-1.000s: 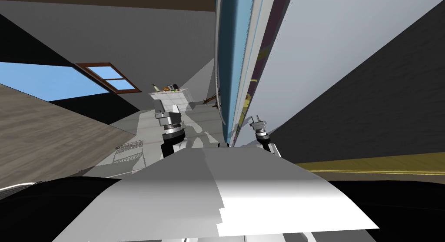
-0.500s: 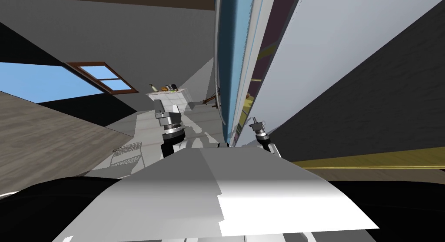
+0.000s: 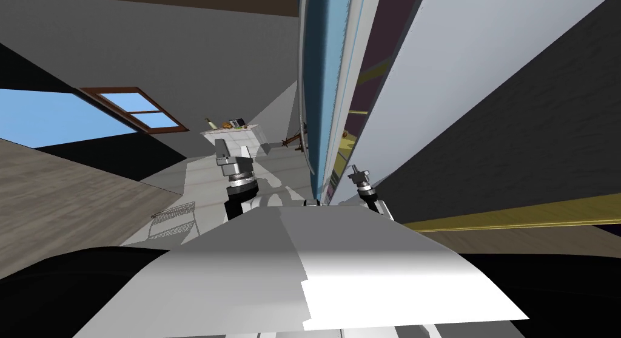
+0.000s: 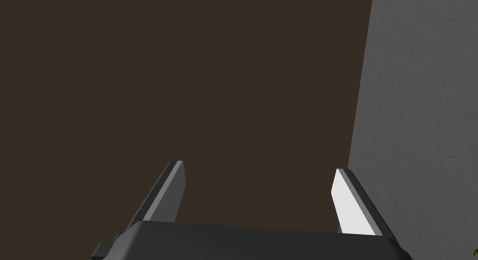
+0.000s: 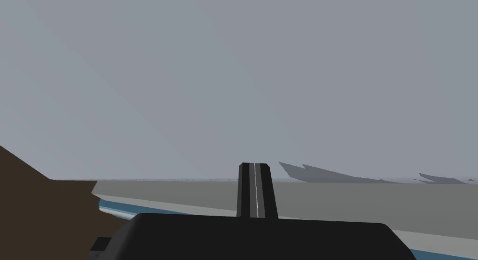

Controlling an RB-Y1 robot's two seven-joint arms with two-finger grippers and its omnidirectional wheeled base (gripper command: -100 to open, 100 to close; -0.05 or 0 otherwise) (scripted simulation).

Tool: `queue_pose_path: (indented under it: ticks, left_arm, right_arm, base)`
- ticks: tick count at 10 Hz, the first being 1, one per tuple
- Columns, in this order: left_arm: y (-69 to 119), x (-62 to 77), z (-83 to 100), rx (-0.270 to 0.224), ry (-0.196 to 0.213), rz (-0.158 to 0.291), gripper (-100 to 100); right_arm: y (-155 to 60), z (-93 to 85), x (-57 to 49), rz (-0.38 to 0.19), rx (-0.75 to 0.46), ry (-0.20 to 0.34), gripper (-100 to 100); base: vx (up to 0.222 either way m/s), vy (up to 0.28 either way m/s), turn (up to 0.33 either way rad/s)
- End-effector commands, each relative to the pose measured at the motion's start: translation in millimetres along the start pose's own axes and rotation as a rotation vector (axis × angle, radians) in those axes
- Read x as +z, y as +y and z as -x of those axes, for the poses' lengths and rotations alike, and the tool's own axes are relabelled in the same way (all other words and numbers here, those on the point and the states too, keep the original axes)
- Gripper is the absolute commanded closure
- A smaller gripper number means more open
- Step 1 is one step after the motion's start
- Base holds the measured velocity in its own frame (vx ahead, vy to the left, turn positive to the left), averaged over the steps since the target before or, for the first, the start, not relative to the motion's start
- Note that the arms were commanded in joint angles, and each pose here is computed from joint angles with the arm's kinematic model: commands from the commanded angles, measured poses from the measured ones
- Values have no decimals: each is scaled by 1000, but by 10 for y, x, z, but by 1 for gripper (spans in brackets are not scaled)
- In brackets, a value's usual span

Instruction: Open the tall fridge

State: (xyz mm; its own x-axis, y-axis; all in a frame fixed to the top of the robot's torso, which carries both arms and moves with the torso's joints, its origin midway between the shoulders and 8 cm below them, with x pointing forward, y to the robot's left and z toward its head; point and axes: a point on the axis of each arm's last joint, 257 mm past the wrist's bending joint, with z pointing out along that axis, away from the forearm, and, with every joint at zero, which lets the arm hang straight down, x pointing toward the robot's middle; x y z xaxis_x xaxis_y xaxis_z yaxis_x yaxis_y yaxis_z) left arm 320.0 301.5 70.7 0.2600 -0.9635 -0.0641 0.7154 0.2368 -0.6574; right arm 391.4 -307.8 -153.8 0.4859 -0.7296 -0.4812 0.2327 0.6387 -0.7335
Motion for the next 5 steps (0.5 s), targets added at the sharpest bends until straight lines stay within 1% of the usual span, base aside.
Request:
queue_pose_path:
  ticks: [1, 5]
  left_arm:
    - [0, 0, 0, 0, 0, 0, 0]
    - [0, 0, 0, 0, 0, 0, 0]
  right_arm:
    - [167, -71, -39, 43, -66, 11, -100]
    - [300, -192, -103, 82, -183, 22, -100]
  base:
    - [5, 74, -41]
    - [6, 82, -53]
